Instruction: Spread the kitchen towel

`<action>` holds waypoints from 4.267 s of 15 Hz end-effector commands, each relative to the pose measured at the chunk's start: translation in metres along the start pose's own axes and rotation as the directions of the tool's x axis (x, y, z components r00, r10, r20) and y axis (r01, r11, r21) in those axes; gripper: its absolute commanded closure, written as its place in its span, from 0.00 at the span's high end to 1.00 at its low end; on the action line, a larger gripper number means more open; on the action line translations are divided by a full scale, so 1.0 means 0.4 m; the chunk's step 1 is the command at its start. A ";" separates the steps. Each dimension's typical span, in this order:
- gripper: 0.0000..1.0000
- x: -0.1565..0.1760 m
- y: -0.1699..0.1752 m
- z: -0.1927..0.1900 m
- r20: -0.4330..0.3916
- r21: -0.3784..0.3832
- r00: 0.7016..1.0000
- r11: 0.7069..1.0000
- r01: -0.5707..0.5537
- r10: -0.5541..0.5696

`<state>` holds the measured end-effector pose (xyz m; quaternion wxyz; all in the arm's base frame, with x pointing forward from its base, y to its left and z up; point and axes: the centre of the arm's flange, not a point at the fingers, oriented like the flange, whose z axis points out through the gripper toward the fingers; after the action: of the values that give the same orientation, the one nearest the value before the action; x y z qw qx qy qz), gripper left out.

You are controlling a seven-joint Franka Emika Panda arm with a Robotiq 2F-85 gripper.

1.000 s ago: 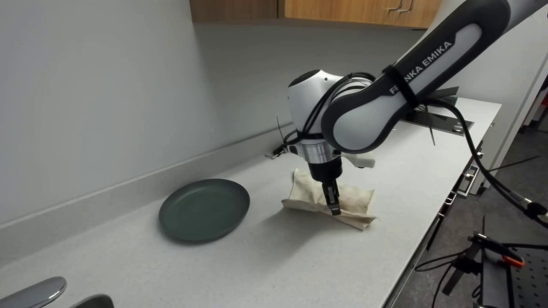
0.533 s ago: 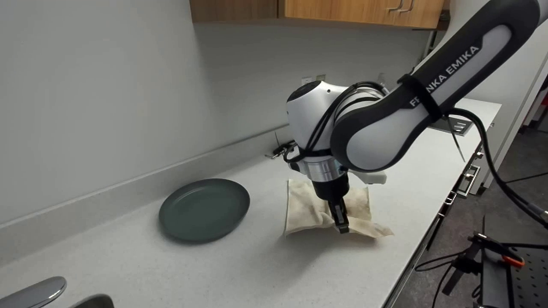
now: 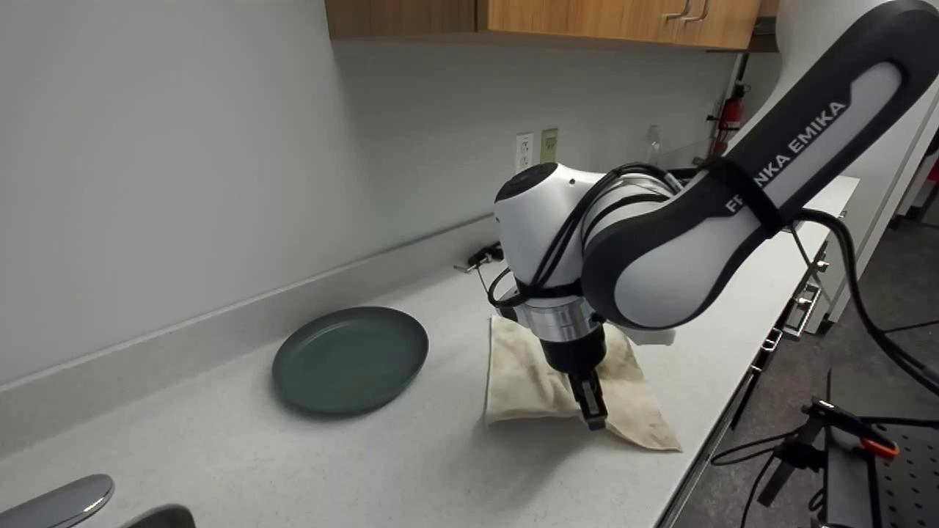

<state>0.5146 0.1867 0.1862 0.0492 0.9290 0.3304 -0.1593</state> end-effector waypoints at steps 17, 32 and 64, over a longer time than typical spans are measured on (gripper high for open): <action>0.42 -0.022 0.253 -0.031 -0.086 -0.113 0.964 0.959 -0.261 0.252; 0.00 -0.179 0.569 0.049 -0.107 -0.039 0.826 0.827 -0.560 0.554; 0.00 -0.299 0.666 0.153 -0.050 0.003 0.697 0.698 -0.716 0.715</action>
<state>0.5806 -0.1067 0.1598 0.1169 0.9852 -0.0561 -0.1123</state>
